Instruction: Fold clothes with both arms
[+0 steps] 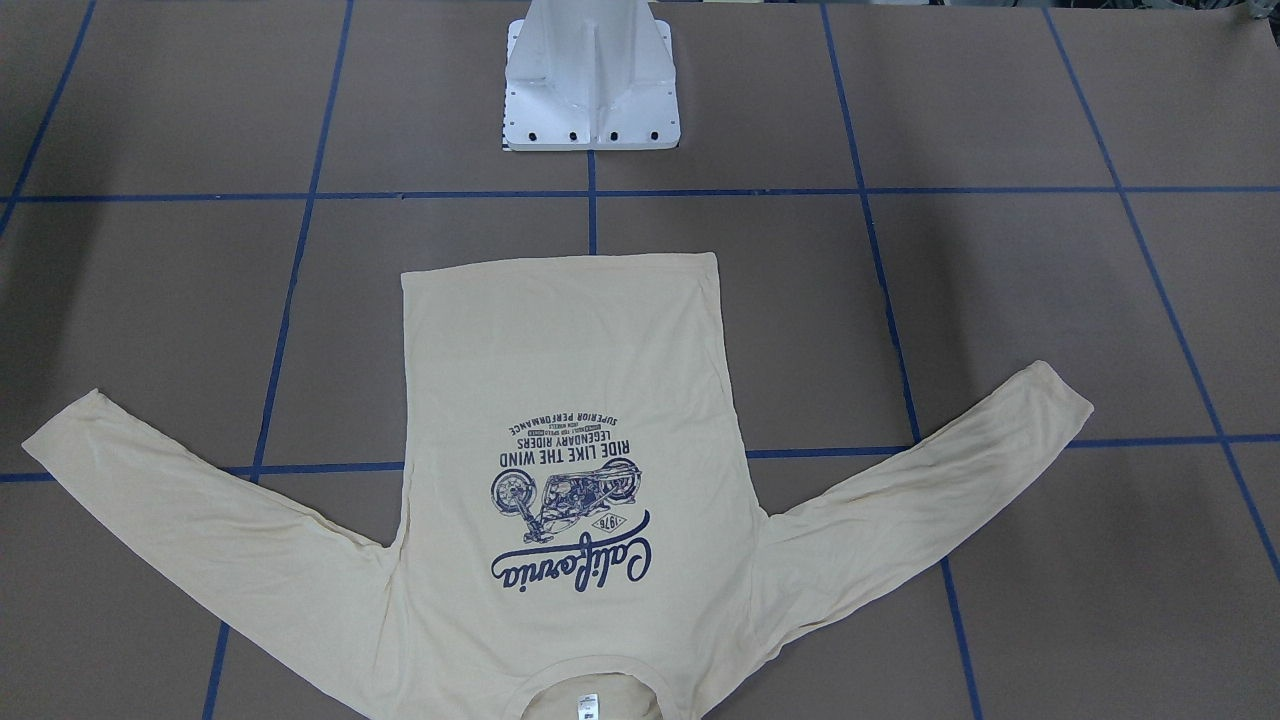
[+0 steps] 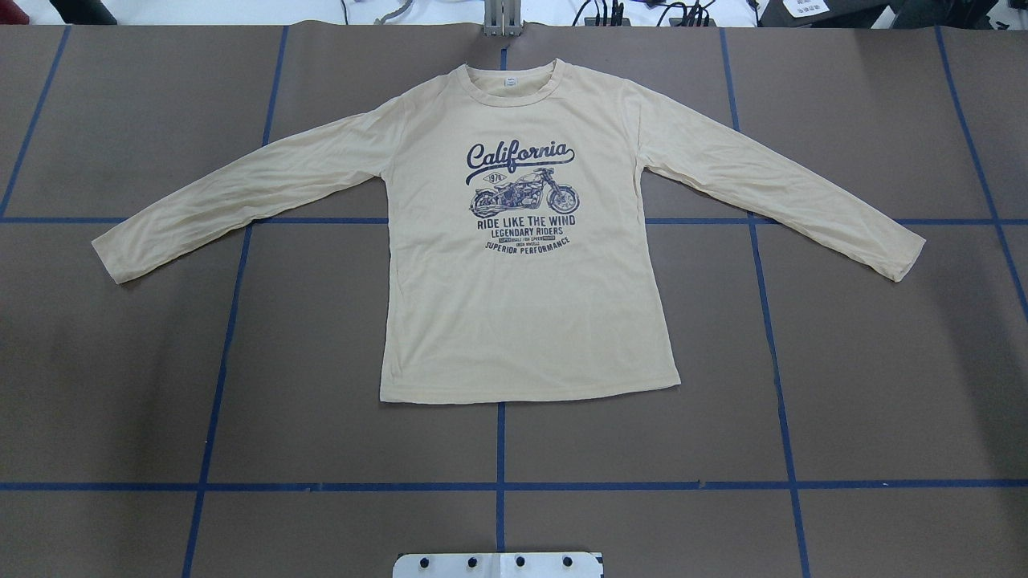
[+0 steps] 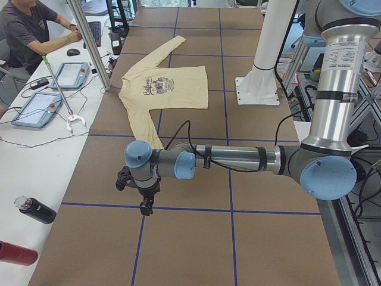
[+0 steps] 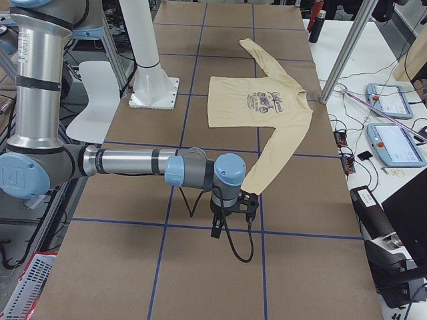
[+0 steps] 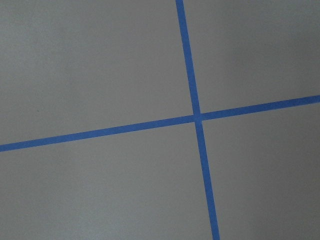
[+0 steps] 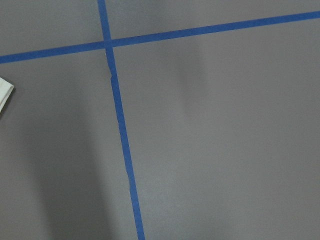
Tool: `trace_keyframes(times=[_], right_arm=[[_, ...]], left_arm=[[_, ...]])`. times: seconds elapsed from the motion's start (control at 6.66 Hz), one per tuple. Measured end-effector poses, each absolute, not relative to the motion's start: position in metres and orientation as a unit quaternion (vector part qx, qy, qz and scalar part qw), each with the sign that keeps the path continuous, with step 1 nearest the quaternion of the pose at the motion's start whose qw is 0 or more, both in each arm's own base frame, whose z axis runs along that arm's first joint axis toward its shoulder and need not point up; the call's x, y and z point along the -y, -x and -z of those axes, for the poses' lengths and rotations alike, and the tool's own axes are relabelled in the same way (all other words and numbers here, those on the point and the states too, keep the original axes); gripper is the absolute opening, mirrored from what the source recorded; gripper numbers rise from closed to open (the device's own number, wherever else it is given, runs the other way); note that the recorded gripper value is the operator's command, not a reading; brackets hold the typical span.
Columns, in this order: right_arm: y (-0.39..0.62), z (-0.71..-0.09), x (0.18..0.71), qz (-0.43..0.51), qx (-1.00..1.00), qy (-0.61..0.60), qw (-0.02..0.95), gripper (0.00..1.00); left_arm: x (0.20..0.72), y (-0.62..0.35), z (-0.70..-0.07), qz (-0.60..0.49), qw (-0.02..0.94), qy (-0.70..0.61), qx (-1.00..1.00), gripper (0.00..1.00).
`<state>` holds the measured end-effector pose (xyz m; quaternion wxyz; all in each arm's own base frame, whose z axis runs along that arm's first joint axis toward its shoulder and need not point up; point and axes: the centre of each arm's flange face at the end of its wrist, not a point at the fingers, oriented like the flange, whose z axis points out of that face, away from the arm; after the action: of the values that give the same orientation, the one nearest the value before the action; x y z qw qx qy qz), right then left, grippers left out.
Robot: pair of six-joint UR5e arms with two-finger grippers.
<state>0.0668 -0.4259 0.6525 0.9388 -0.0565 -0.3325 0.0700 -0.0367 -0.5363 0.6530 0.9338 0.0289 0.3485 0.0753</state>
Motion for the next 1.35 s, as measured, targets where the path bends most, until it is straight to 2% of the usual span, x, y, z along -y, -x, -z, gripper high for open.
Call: trace_keyframes(times=[0.6, 1.05, 1.35], right_arm=[[-0.066, -0.642, 0.437, -0.07, 0.338, 0.047, 0.938, 1.0], [-0.025, -0.576, 0.501, -0.012, 0.361, -0.001, 0.932, 1.0], [0.026, -0.525, 0.539, 0.033, 0.368, -0.029, 0.929, 1.0]], left_arm=[[0.547, 0.035, -0.638, -0.08, 0.933, -0.043, -0.348, 0.99], [0.612, 0.022, -0.548, -0.113, 0.922, -0.12, -0.351, 0.99], [0.628, -0.008, -0.508, -0.139, 0.905, -0.174, -0.361, 0.99]])
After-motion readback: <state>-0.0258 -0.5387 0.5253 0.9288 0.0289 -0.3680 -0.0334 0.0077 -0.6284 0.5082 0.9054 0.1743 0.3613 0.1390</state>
